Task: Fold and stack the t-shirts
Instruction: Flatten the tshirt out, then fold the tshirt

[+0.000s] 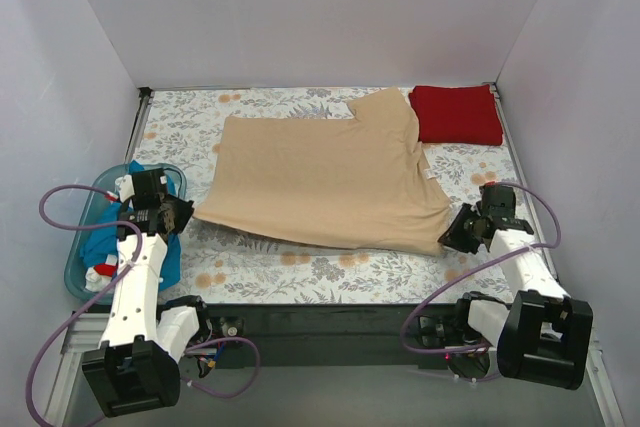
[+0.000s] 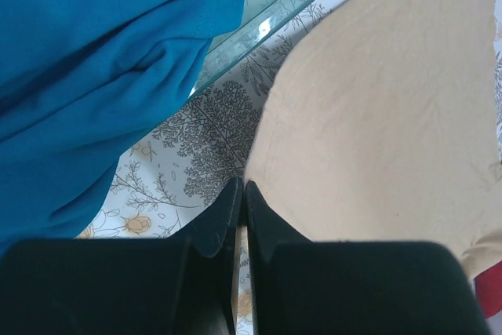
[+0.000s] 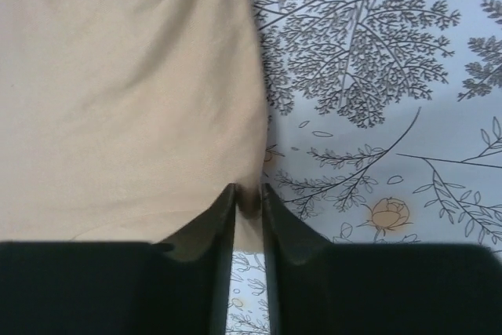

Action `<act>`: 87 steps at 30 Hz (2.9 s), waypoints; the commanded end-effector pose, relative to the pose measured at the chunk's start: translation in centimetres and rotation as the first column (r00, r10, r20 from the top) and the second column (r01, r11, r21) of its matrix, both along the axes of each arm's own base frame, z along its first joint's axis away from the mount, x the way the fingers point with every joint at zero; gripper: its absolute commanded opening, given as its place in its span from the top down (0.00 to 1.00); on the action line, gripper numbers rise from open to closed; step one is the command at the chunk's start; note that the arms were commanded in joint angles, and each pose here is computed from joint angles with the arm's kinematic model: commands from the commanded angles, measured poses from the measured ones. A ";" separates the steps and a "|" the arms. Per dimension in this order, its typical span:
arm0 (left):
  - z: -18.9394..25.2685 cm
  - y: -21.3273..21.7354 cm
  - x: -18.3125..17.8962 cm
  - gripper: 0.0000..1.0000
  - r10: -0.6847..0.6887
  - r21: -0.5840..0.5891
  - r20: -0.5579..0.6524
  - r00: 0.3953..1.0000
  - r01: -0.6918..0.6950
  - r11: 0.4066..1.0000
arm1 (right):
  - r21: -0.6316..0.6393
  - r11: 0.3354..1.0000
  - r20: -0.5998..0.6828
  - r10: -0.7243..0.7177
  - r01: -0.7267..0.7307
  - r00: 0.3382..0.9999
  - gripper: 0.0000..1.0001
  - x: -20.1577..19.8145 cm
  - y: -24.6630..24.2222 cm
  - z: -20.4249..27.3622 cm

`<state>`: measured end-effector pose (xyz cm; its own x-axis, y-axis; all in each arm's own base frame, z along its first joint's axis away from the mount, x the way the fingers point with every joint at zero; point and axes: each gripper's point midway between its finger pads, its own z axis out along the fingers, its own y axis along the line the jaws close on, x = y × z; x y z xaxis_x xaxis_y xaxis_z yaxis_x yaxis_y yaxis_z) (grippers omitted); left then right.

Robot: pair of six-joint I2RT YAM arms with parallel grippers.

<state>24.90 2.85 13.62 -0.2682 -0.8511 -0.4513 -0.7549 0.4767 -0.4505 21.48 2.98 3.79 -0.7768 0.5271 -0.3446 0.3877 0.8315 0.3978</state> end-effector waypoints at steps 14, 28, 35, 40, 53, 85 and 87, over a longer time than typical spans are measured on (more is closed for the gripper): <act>-1.9 -0.6 3.5 1.00 -0.042 -0.057 0.035 0.998 0.044 0.997 | -0.059 0.996 0.217 0.077 -0.065 0.973 0.49 15.5 -2.3 2.6; -4.0 -1.2 3.4 1.00 -0.045 -0.101 0.010 0.999 0.046 0.994 | -0.290 0.936 0.037 0.220 -0.200 0.975 0.53 19.4 0.7 -1.0; -4.4 -1.1 3.2 1.00 -0.040 -0.094 -0.001 0.999 0.039 0.995 | -0.403 0.898 -0.079 0.157 -0.175 0.984 0.85 18.2 -1.3 -2.5; -4.8 -1.1 2.9 1.00 -0.043 -0.095 -0.019 0.999 0.041 0.995 | -0.455 0.882 -0.099 0.085 -0.121 0.992 0.94 16.9 -3.3 -2.3; -5.7 -1.1 2.6 1.00 -0.047 -0.093 -0.043 0.998 0.043 0.995 | -0.368 0.928 -0.020 0.058 -0.061 0.998 0.53 16.8 -3.5 0.4; -4.7 -2.5 4.1 1.00 -0.088 -0.166 0.009 0.996 0.088 0.982 | -0.018 0.998 -0.134 -0.055 0.054 0.989 0.44 -3.0 1.9 0.4; -4.6 -2.4 4.1 1.00 -0.088 -0.158 0.010 0.996 0.088 0.984 | -0.011 0.999 -0.133 -0.054 0.053 0.990 0.46 -3.1 2.1 0.0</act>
<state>28.74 0.49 8.13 -0.3518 -0.8864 -0.3010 -0.7330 0.4608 -0.5003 18.05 4.61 3.89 -0.8024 0.5426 -0.2486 0.4685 0.8307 0.3008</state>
